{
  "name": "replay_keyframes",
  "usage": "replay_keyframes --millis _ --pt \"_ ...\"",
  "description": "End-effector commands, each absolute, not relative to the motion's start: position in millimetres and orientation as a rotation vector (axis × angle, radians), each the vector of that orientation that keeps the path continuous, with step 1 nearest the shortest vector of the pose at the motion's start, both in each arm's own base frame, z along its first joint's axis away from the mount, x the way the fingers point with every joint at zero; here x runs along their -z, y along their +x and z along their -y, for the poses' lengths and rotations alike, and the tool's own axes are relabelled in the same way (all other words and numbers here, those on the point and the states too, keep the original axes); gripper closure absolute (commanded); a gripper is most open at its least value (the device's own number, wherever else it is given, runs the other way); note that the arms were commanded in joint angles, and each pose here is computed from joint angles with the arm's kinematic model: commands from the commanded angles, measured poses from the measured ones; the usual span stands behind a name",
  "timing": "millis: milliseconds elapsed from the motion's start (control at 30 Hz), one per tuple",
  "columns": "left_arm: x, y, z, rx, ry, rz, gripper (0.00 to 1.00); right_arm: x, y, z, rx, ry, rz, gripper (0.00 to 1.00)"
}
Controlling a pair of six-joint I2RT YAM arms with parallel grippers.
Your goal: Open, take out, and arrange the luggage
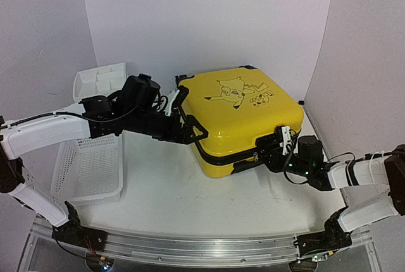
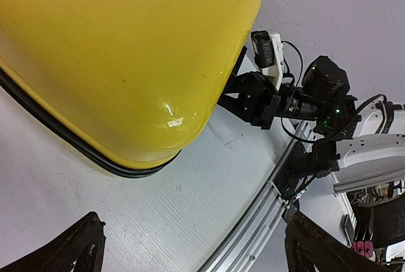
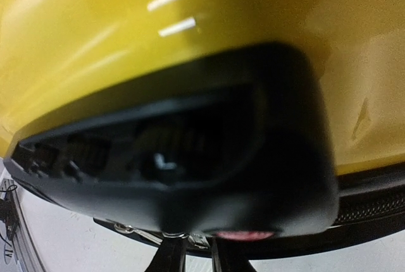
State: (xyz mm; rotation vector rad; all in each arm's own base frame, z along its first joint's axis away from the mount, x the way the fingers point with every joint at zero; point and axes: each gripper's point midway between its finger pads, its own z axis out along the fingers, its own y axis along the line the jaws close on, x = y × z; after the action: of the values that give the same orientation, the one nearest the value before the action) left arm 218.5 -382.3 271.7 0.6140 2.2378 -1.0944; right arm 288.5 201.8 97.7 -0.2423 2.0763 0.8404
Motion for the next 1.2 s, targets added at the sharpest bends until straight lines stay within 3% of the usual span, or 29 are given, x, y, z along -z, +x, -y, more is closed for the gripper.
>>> replay_keyframes --millis 0,267,533,800,1033,1167 --pt "-300.1 219.3 380.9 1.133 0.591 -2.149 0.01 -136.1 302.8 -214.7 -0.875 -0.257 -1.945 0.89" --pt "-292.5 225.3 378.5 1.087 0.558 -2.180 0.01 -138.7 299.9 -209.1 -0.827 -0.264 -1.991 0.99" --pt "-292.4 223.6 405.0 0.995 0.631 -2.190 0.02 -104.9 290.1 -138.8 -0.274 -0.232 -2.331 1.00" --pt "-296.2 189.1 474.1 0.852 0.887 -2.056 0.11 -111.4 284.2 -109.3 -0.029 -0.311 -2.371 1.00" --pt "-280.4 174.7 532.7 0.832 1.029 -1.995 0.11 -132.3 281.6 -168.9 -0.385 -0.530 -2.315 1.00" --pt "-278.1 178.7 547.5 0.835 1.037 -1.987 0.15 -153.5 285.5 -205.2 -0.613 -0.539 -2.205 1.00"
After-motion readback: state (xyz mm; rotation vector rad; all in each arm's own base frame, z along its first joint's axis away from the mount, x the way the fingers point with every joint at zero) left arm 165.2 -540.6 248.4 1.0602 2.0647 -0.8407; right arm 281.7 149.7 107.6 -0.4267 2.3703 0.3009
